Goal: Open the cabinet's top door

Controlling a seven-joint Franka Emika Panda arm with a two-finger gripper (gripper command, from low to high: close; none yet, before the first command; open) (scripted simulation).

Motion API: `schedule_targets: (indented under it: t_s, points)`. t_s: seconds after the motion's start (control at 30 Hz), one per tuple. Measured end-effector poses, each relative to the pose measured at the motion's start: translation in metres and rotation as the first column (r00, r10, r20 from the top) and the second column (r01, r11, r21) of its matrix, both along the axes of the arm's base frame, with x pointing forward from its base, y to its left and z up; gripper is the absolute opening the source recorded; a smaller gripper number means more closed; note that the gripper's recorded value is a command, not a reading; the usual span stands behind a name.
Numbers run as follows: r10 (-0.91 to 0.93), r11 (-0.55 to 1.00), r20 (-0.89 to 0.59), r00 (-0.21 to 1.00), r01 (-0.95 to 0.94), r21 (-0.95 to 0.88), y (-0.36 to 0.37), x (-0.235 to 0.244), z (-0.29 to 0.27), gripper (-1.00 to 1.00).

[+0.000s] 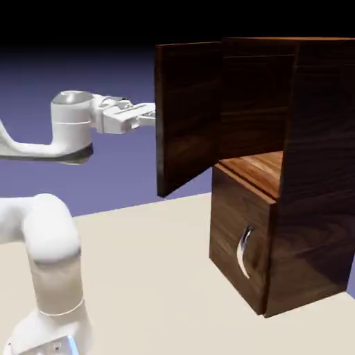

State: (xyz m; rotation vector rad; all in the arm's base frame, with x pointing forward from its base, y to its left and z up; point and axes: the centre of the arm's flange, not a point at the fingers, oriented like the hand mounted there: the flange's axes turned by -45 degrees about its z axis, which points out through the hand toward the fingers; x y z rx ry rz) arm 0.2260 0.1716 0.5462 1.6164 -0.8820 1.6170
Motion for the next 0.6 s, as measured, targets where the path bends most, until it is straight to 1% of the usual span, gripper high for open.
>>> schedule_targets:
  t_s: [0.23,0.57,0.6]
  points:
    - [-0.224,0.975,0.000,0.975,0.224,0.000,0.062,0.006,0.000,-1.00]
    - [-0.478,0.878,0.000,0.878,0.478,0.000,0.133,0.031,0.000,-1.00]
    - [-0.483,0.876,0.000,0.876,0.483,0.000,0.135,0.032,0.000,1.00]
